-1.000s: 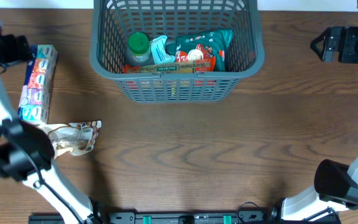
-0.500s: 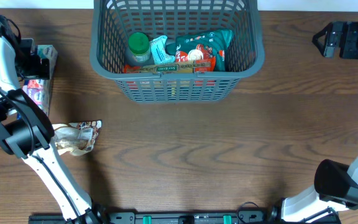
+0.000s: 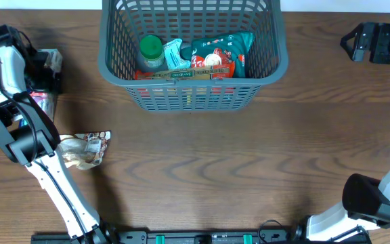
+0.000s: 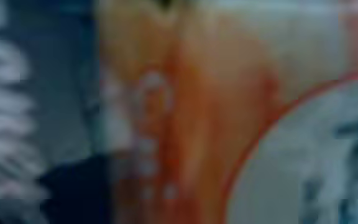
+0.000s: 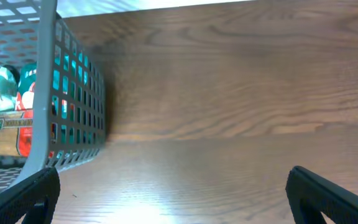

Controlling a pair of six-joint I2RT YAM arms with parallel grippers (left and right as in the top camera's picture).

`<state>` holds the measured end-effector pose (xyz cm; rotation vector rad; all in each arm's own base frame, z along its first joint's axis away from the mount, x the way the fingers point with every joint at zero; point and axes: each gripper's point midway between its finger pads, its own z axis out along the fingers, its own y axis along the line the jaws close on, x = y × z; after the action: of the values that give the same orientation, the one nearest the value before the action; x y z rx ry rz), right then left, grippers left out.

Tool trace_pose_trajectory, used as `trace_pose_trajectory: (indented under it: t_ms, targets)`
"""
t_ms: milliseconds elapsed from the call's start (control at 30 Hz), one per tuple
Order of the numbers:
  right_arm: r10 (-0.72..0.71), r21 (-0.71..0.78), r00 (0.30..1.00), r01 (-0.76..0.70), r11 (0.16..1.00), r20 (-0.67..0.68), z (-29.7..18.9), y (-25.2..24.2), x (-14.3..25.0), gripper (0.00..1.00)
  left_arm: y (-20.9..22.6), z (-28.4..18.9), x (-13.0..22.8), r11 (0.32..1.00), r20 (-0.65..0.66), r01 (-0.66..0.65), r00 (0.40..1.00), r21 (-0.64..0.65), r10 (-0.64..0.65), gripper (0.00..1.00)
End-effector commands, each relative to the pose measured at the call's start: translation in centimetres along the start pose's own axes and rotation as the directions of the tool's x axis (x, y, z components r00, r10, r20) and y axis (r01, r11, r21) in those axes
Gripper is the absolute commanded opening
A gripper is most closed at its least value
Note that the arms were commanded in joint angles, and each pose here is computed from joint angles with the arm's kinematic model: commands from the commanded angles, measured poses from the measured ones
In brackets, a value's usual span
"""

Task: Pack container
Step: 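Move the left gripper to the tissue packet stack and grasp it, then carry the tissue packets over the basket and release them inside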

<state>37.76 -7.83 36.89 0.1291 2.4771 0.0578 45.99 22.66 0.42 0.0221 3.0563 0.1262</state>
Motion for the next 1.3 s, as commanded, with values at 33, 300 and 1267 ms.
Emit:
trace_pose_trajectory:
  t_ms: [33, 300, 1267]
  targets:
    - [0.016, 0.000, 1.000, -0.016, 1.000, -0.001, 0.0, 0.0, 0.0, 0.99, -0.5, 1.4, 1.2, 0.999, -0.052, -0.015, 0.999, 0.029, 0.016, 0.83]
    - [0.016, 0.000, 1.000, -0.016, 1.000, -0.001, 0.0, 0.0, 0.0, 0.99, -1.3, -1.2, 0.8, 0.988, -0.037, 0.151, 0.988, 0.015, -0.150, 0.10]
    - [0.470, 0.320, 0.862, -0.508, 0.800, 0.192, -2.6, -12.0, 0.6, 0.99, -28.0, -50.9, -3.8, 0.828, 0.828, -0.329, 0.187, -0.455, 0.529, 0.06]
